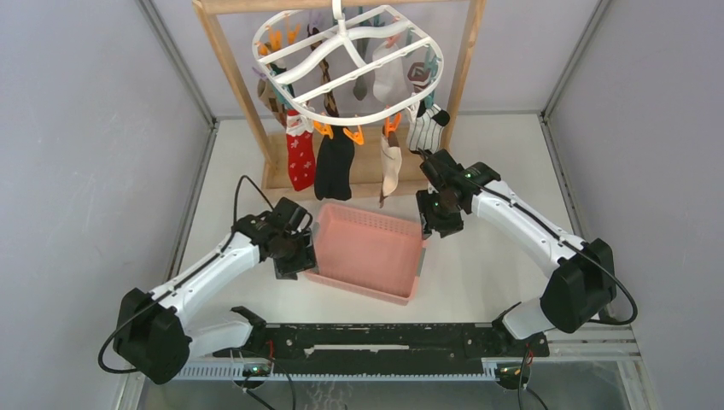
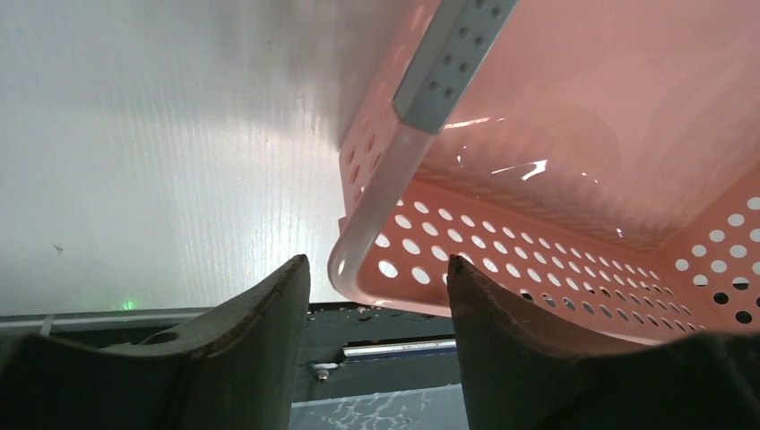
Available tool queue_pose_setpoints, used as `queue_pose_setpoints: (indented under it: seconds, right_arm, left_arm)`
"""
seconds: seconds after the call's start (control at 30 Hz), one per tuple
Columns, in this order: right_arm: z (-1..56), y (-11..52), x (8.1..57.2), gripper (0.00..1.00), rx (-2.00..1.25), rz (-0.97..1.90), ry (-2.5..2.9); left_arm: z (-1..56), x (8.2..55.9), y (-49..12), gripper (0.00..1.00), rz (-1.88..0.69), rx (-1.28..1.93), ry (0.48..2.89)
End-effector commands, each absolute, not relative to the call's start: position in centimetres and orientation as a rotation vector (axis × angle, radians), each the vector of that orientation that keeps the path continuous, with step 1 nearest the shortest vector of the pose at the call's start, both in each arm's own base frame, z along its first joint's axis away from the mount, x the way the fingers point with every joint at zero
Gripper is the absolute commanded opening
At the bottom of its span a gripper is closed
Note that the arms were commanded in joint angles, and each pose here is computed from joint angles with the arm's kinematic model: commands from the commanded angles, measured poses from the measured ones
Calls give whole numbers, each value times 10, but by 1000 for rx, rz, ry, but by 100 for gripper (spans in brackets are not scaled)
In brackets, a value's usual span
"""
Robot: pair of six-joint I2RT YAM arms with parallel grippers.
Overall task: Remove the socks clipped to the hanger
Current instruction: Move the bin to the center of the board.
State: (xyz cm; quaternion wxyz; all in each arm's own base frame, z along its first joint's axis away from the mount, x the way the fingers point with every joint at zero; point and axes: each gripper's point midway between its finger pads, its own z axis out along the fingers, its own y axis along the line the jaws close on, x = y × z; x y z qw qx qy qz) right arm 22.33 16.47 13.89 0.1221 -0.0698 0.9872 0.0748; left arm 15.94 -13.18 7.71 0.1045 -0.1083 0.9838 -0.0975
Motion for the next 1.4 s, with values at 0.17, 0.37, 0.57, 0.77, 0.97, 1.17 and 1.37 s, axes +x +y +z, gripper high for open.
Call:
queue_pose_setpoints:
  seconds: [0.17, 0.37, 0.57, 0.77, 0.97, 1.17, 1.37]
  right_arm:
    - [133, 168, 222, 56, -162, 245, 2913]
    - [124, 166, 223, 57, -157, 243, 2941]
    - [114, 169, 225, 57, -176, 246, 2963]
    - [104, 174, 234, 57, -190, 254, 2967]
    - [102, 179, 255, 57, -200, 252, 2959]
    - [107, 186, 279, 57, -205, 265, 2929]
    - [114, 193, 299, 57, -193, 297, 2903]
  left_arm:
    - [82, 141, -130, 56, -389, -411, 2866]
    - [82, 130, -128, 55, -423, -454, 2863]
    - [80, 126, -129, 55, -429, -466, 2875]
    - [80, 126, -129, 55, -426, -471, 2876]
    - [81, 127, -131, 54, -420, -425, 2890]
    - [85, 130, -132, 54, -389, -363, 2906]
    - [88, 131, -135, 54, -389, -331, 2915]
